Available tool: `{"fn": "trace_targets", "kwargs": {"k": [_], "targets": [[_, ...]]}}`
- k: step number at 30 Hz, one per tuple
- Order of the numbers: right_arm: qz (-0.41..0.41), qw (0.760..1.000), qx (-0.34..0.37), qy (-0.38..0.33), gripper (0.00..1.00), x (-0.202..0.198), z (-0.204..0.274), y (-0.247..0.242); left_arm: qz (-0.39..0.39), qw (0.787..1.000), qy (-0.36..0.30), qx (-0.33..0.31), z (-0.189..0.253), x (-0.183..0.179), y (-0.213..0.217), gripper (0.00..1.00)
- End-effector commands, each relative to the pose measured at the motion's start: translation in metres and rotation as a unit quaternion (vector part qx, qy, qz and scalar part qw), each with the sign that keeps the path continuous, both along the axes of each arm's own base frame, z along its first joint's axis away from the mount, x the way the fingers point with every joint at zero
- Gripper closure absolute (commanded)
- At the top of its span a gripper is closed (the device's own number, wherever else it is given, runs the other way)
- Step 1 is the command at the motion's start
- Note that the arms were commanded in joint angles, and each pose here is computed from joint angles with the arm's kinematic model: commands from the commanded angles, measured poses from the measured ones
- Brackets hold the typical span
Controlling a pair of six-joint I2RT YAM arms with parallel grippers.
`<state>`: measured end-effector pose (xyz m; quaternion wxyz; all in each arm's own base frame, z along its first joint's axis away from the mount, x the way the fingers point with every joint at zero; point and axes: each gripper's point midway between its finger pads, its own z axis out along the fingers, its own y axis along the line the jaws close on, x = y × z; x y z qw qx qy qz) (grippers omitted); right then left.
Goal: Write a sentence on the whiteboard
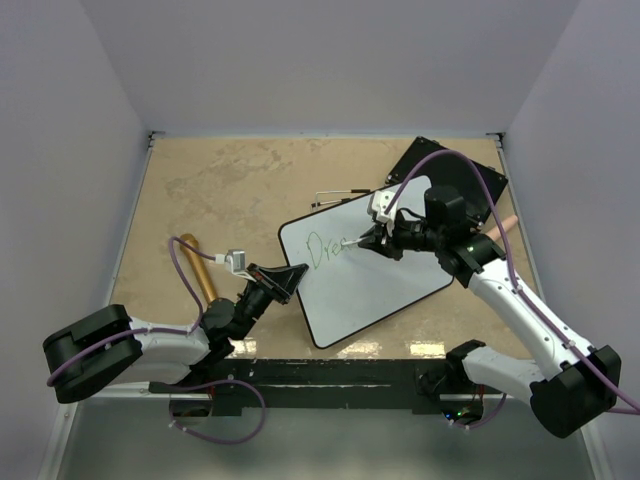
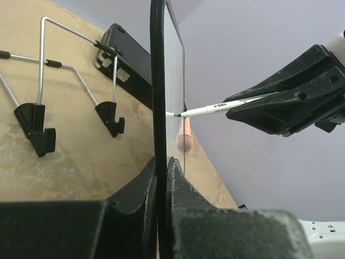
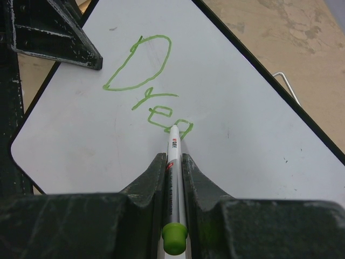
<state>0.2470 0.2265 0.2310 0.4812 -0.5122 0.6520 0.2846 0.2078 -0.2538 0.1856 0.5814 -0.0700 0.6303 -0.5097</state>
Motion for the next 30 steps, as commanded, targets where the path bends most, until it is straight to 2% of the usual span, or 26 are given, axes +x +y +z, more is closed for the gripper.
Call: {"fn": "trace_targets", "kwargs": {"k": [1,6,14,30], "targets": [[0.009,1.000,0.002,-0.006,1.00,-0.006,0.006,-0.002,0.006,0.998,-0.036,0.057,-0.013,-0.004,0.008,1.00],[0.039,0.999,0.025,-0.025,1.00,-0.022,0.026,-0.001,0.008,0.998,-0.033,0.060,-0.015,-0.004,0.009,1.00],[-0.049,0.997,0.018,-0.053,1.00,0.010,0.034,-0.027,0.007,0.998,-0.035,0.060,-0.015,-0.004,0.009,1.00],[-0.025,0.999,0.019,-0.033,1.00,0.017,0.023,-0.016,0.005,0.997,-0.038,0.061,-0.014,-0.004,0.009,1.00]]}}
